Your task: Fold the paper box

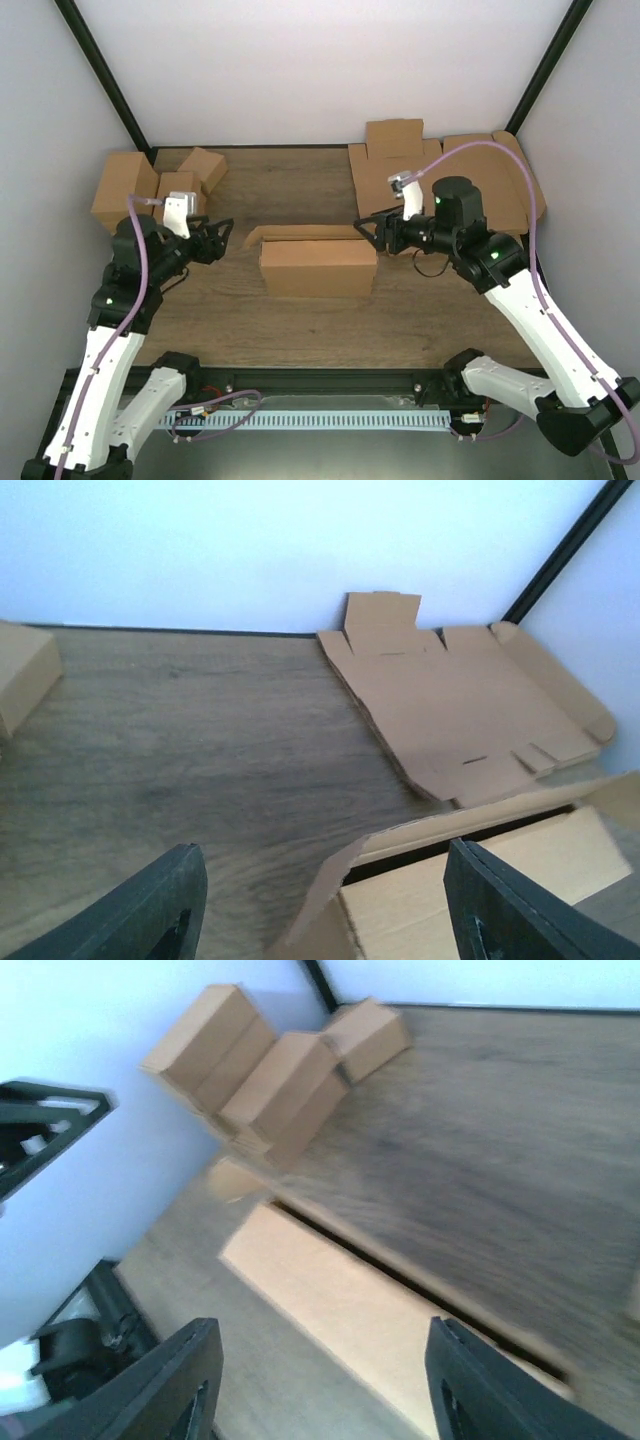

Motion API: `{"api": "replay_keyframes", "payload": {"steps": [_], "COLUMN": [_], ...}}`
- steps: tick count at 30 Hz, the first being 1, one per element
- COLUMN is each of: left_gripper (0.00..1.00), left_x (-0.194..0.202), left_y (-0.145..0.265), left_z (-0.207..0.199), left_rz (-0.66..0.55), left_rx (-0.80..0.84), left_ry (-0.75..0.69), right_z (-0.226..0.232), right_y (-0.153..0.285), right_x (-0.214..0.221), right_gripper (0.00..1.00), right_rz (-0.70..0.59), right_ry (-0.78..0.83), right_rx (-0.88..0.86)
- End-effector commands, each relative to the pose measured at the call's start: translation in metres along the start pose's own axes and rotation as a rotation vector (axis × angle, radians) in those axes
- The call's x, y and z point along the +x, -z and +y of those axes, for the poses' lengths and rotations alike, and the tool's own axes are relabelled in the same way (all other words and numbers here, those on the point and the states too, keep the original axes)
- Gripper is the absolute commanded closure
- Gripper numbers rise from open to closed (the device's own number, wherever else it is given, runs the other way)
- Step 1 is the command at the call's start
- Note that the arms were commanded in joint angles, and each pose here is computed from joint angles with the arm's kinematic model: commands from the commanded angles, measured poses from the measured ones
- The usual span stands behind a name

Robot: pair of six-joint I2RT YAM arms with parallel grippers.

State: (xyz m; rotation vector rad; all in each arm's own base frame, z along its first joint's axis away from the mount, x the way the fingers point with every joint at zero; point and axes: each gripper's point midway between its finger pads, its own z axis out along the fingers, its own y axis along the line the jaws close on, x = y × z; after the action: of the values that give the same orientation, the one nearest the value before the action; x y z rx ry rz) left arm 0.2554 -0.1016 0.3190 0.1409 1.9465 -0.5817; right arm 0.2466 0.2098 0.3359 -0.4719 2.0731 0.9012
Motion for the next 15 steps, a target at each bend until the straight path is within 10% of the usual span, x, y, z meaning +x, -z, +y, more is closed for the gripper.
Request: {"api": "replay_keyframes", "payload": {"steps": [1,15], "left_gripper": [0.37,0.51], "left_x": [0.004,0.040], "left_y": [-0.010,-0.030], "left_z": [-0.001,-0.019], "left_rz": [-0.004,0.071], "left_rx": [0.026,0.200], "left_ry": [-0.102,-0.207], "right_z": [0.057,0.085], "right_y": [-0.003,-0.088], "right_x": [0.004,0.046], "right_gripper": [0.47,0.99], "right_rz": [0.013,-0.035], "right_ry": [0.075,0.070], "right_rx": [-0.200,-0.228]}}
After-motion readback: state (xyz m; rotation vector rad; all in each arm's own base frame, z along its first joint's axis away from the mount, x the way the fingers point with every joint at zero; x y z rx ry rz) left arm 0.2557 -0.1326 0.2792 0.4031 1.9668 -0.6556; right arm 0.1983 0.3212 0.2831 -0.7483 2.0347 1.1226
